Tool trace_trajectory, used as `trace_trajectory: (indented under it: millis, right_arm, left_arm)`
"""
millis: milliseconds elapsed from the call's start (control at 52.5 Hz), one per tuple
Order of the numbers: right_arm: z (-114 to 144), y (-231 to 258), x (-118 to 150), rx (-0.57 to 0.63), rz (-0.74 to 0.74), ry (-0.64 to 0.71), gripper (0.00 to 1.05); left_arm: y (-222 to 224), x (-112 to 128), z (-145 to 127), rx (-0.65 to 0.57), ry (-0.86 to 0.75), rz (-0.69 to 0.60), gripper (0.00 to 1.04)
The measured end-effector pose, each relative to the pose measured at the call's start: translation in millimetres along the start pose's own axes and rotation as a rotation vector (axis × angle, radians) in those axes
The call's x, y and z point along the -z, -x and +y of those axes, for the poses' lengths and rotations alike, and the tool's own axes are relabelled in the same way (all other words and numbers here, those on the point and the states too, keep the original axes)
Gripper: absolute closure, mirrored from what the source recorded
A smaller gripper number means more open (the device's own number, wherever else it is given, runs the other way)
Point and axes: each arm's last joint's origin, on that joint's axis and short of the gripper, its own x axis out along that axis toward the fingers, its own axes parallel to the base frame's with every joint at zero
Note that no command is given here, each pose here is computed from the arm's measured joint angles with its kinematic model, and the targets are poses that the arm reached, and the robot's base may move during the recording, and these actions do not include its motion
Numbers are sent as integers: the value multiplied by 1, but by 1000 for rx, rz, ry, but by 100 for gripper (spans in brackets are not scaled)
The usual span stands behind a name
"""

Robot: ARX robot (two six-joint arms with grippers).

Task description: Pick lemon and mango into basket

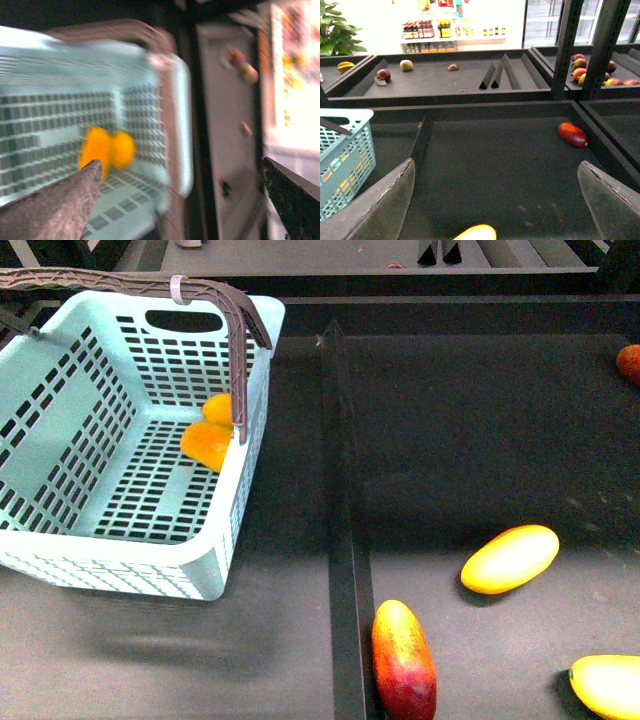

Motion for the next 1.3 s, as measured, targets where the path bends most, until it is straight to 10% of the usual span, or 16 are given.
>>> trace_trajectory:
  millis: [76,152,419,1296]
  right_arm:
    - [0,0,0,0,0,0,9]
    - [0,0,0,3,0,0,9]
    - [0,0,0,2,0,0,9]
    - [0,0,0,2,0,0,9]
  left_arm:
    - [11,0,9,367,-340,91,27]
    - [28,-12,36,577,-851,-114,48]
    - [56,-32,84,569,-1273,-273,101]
    - [103,-52,148,573,-1299,-294,101]
